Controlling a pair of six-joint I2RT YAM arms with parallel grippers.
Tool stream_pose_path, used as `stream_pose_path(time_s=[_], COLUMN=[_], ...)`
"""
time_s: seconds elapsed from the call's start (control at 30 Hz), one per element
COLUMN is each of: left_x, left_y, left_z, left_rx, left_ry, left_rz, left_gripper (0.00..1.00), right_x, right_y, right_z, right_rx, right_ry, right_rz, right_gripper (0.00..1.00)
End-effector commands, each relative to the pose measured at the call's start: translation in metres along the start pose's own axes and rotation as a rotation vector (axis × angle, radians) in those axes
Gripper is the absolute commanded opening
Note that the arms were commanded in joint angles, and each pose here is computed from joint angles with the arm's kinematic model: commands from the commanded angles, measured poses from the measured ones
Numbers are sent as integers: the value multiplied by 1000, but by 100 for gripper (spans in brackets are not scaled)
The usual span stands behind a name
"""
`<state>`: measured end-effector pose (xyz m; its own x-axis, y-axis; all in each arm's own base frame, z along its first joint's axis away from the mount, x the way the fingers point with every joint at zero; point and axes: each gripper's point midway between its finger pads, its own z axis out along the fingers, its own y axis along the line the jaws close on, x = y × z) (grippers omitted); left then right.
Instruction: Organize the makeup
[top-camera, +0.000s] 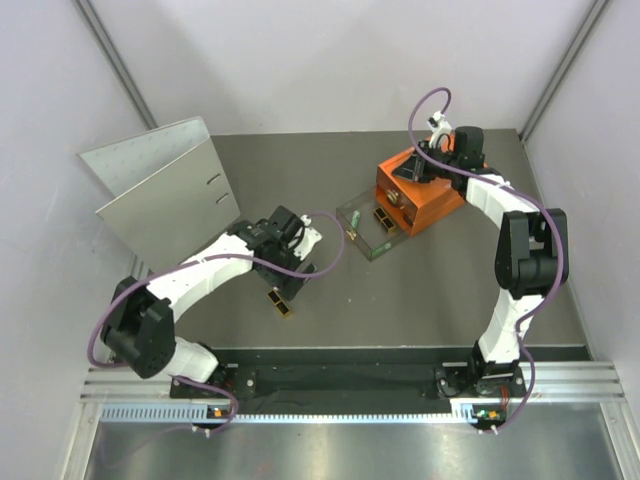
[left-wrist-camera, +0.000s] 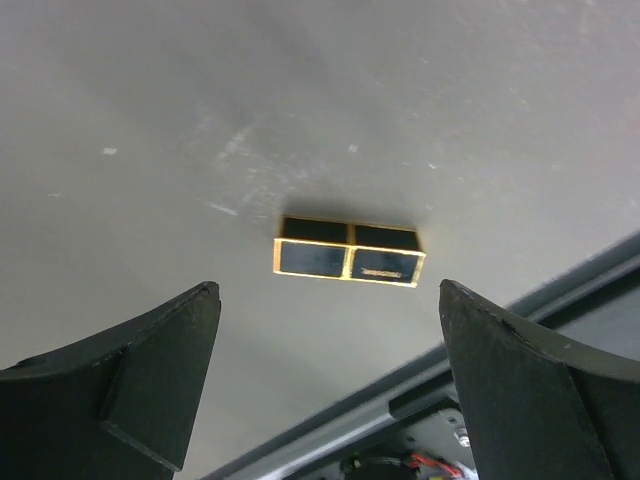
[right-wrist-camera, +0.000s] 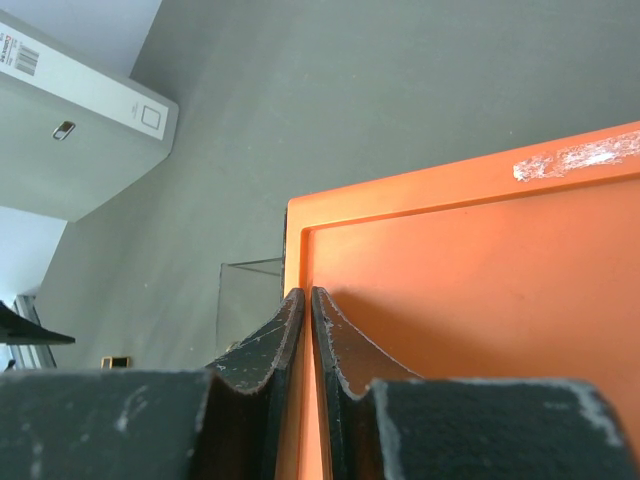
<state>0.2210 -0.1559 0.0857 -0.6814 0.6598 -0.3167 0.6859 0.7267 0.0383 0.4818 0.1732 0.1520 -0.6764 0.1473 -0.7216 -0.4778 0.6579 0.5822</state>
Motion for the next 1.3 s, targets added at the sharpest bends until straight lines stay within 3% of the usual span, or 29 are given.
stream_pose_path(time_s=[0.0, 0.23, 0.53, 0.93, 1.27], left_x=[1, 2, 15, 31, 39], left_y=[-18, -28, -14, -16, -14], left_z=[3, 12, 15, 35, 47], left_rx=[124, 179, 100, 134, 128], left_ry=[67, 155, 219, 292, 314], left_rz=[-18, -83, -70, -8, 10], left_gripper=[95, 98, 99, 99, 93], right_x=[178, 178, 178, 178, 178], right_y=[-64, -64, -65, -65, -66], right_z=[-14, -14, -13, -13, -14], right_rx=[260, 259, 260, 259, 261], right_ry=[464, 466, 467, 470, 471], right_rz=[324, 327, 327, 325, 324], right_gripper=[10, 10, 10, 10, 10])
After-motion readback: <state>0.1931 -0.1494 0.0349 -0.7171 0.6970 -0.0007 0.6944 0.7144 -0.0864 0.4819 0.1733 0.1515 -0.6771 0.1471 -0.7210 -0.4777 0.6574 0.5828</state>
